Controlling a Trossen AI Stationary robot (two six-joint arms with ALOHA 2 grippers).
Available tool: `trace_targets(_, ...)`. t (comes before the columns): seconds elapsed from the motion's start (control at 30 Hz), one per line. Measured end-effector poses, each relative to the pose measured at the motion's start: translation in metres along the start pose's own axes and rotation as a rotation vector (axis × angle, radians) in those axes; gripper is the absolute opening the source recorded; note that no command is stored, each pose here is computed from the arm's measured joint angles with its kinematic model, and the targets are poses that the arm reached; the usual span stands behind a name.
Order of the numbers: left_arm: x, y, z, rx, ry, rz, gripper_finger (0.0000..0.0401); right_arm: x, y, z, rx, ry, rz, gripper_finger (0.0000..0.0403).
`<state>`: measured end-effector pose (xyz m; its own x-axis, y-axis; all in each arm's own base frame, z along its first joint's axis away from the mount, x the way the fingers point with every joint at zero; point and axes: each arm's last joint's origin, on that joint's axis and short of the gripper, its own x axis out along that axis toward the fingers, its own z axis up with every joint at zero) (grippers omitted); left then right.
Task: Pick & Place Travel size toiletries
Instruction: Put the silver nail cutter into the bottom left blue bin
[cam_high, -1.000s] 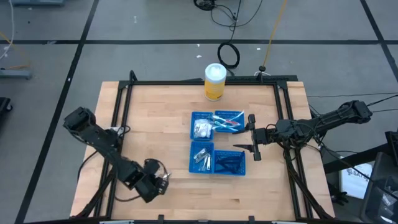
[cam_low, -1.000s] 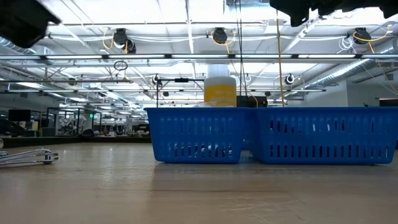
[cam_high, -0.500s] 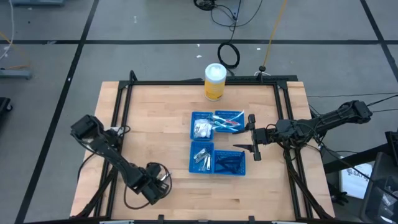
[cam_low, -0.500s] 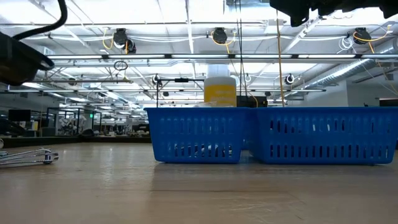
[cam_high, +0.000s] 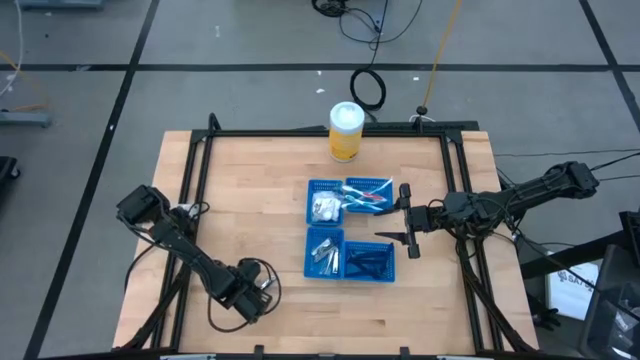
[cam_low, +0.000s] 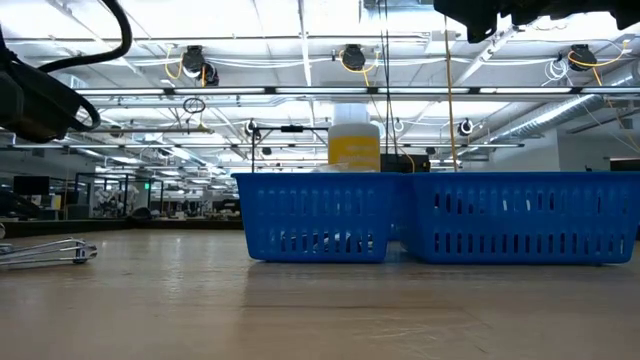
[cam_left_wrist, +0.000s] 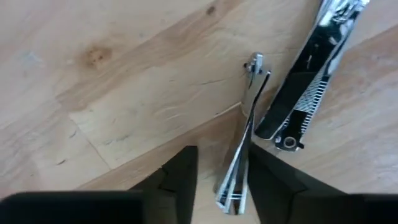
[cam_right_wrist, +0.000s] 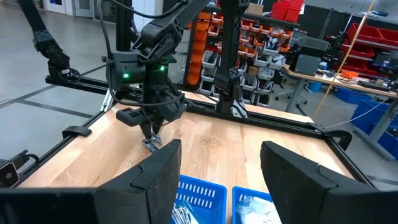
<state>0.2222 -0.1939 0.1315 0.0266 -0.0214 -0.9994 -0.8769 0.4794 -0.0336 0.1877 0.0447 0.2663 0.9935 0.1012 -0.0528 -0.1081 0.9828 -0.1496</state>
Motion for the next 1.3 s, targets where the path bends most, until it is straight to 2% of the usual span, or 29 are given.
trace_targets(0.13,0.0,0.0,0.0,0.004,-0.012,0.002,0.0076,0.0,0.0,0.0,0.0,0.0,0.0,0.0208)
trace_targets(0.3,0.0,0.004,0.004,0.009,-0.126,0.022,0.0014,0.0,0.0,0.0,0.0,0.0,0.0,0.0208)
trace_targets(0.37,0.0,0.006,0.005,0.016,-0.144,0.046,0.0014,0.0,0.0,0.0,0.0,0.0,0.0,0.0208)
trace_targets(0.57,0.0,0.007,0.012,0.024,-0.166,0.07,0.0048,0.0,0.0,0.0,0.0,0.0,-0.001,0.0208)
trace_targets(0.77,-0.005,0.006,0.026,0.104,-0.331,0.042,0.0013,0.0,0.0,0.0,0.0,0.0,0.0,0.0208)
trace_targets(0.9,-0.012,-0.004,0.04,0.102,-0.473,-0.063,0.0022,0.0,0.0,0.0,0.0,-0.001,0.0,0.0208)
trace_targets(1.03,-0.019,-0.02,0.052,0.205,-0.559,-0.183,0.0032,0.0,0.0,0.0,0.0,-0.001,-0.001,0.0208)
trace_targets(1.17,-0.027,-0.038,0.065,0.291,-0.622,-0.311,0.0012,0.0,0.0,0.0,0.0,-0.001,0.0,0.0208)
trace_targets(1.3,-0.043,-0.057,0.079,0.352,-0.661,-0.431,0.0013,0.0,0.0,0.0,0.0,-0.001,-0.001,0.0208)
